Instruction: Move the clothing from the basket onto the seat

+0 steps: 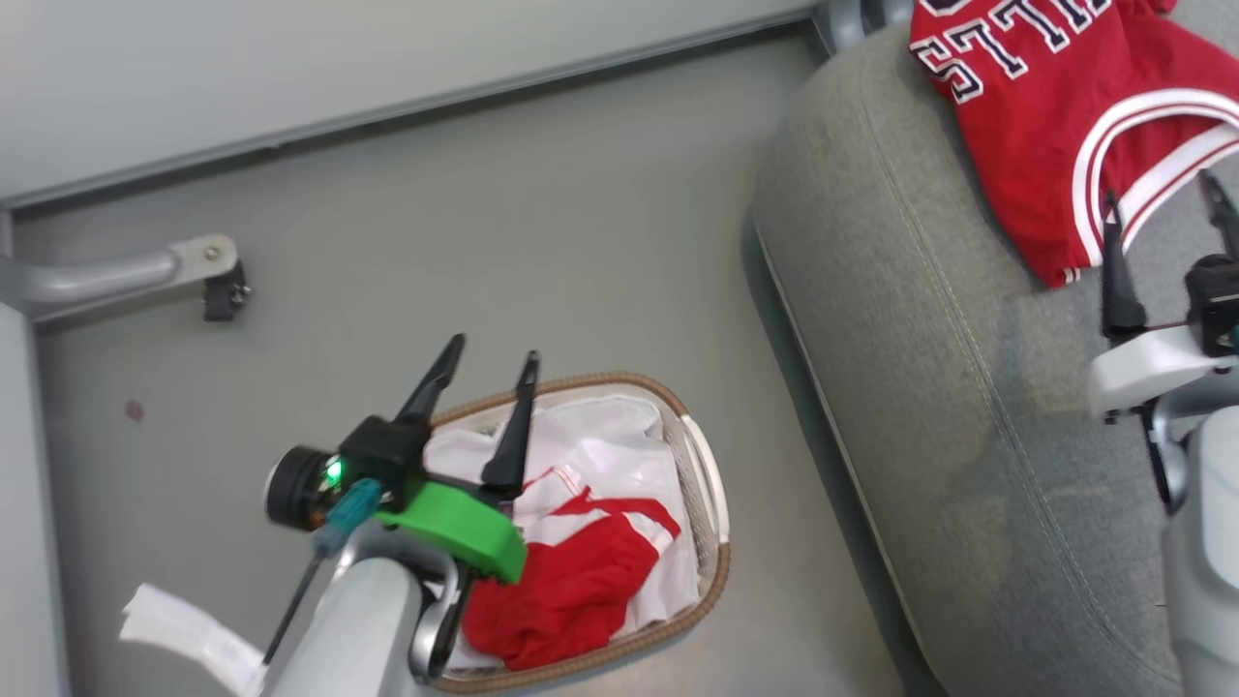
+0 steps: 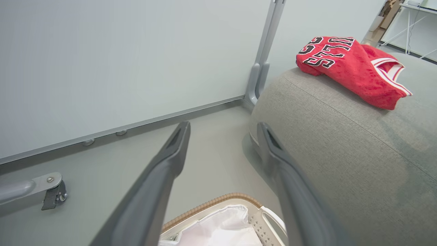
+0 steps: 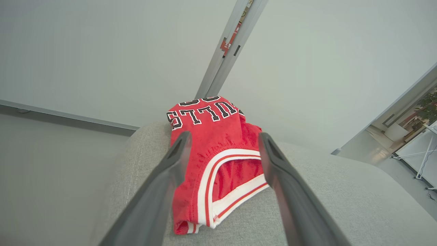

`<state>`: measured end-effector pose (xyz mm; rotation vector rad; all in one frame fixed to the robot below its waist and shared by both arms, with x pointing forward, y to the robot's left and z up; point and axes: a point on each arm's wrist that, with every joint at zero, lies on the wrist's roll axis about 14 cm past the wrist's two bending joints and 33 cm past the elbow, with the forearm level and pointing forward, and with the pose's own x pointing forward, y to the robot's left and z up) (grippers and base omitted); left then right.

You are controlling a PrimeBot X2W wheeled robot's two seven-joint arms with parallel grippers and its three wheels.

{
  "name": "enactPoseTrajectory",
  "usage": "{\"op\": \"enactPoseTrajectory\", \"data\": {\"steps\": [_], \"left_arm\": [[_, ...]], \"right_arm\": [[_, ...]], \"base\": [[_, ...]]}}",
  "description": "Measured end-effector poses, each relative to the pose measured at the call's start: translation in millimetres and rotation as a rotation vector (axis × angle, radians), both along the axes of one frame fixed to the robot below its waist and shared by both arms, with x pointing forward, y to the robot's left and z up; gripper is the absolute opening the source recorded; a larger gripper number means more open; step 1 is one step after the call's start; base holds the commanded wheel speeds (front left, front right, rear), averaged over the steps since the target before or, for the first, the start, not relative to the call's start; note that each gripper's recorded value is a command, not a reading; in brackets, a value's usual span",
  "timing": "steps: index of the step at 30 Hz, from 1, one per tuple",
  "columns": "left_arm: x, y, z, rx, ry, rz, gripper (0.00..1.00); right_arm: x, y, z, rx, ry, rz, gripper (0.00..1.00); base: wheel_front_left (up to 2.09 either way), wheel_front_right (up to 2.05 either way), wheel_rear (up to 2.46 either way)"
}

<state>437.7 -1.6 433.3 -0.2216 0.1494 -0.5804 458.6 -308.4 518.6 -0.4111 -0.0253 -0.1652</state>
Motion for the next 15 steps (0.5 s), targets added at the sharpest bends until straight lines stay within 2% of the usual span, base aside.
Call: {"op": "enactPoseTrajectory", "data": {"steps": [6, 15], "left_arm": [[-9, 56, 11, 0.002, -0.008, 0.186, 1.0], [-36, 134, 18, 0.031, -0.018, 0.42, 1.0]], "right_arm": [[11, 52, 20, 0.087, -0.076, 0.114, 1.0], [-1, 118, 5, 0.213, -0.05, 0.248, 1.0]], "base": [[0.0, 0.0, 0.0], [0.0, 0.0, 0.0]]}}
